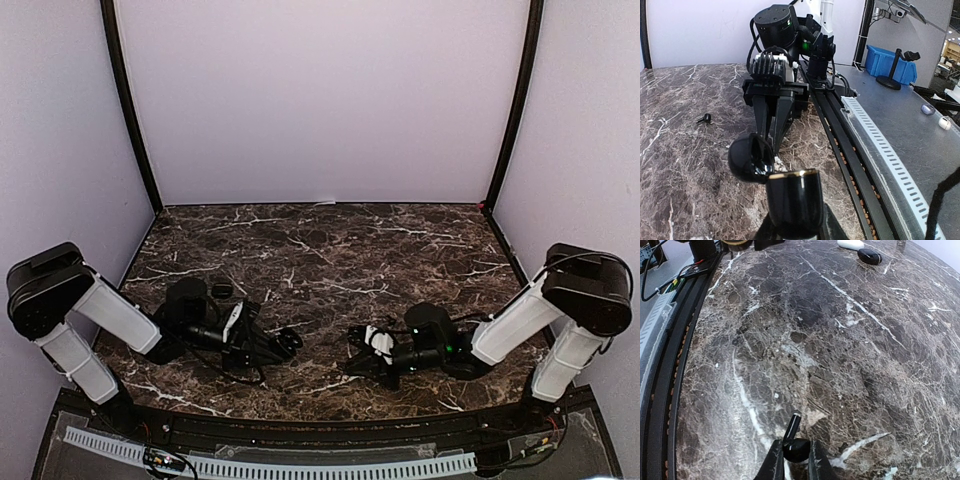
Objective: Insert the wireless bluetooth earbuds into the charging case
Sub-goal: Pick up the right earbud from the center of the board, then insert the right earbud into the right side groove of the charging case.
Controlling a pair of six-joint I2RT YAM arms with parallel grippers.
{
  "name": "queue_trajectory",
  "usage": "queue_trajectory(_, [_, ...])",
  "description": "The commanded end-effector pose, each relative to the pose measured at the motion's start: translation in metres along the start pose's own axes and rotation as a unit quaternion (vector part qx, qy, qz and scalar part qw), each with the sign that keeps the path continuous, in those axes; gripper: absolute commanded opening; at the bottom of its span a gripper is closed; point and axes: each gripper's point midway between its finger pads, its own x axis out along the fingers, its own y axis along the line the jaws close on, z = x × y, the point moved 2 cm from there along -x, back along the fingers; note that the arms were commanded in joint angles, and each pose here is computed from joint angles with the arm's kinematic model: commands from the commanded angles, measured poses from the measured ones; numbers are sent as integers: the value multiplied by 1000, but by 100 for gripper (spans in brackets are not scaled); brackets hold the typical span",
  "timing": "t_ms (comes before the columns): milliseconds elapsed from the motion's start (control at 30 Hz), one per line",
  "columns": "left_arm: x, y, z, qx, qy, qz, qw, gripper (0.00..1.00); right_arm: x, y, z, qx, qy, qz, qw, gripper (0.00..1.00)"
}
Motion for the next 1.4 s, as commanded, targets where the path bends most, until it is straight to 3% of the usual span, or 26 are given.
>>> queue_trajectory(0, [10, -6, -4, -8, 14, -41, 999, 0, -2, 9, 15, -13, 1, 0, 1000, 6])
queue_trajectory(533, [30, -10, -20, -45, 55, -94, 993, 0, -9, 39, 74, -72, -4, 2, 997, 4])
queue_trajectory(1367, [32, -8, -23, -54, 64, -94, 992, 0, 15, 53, 85, -100, 16, 19, 995, 1])
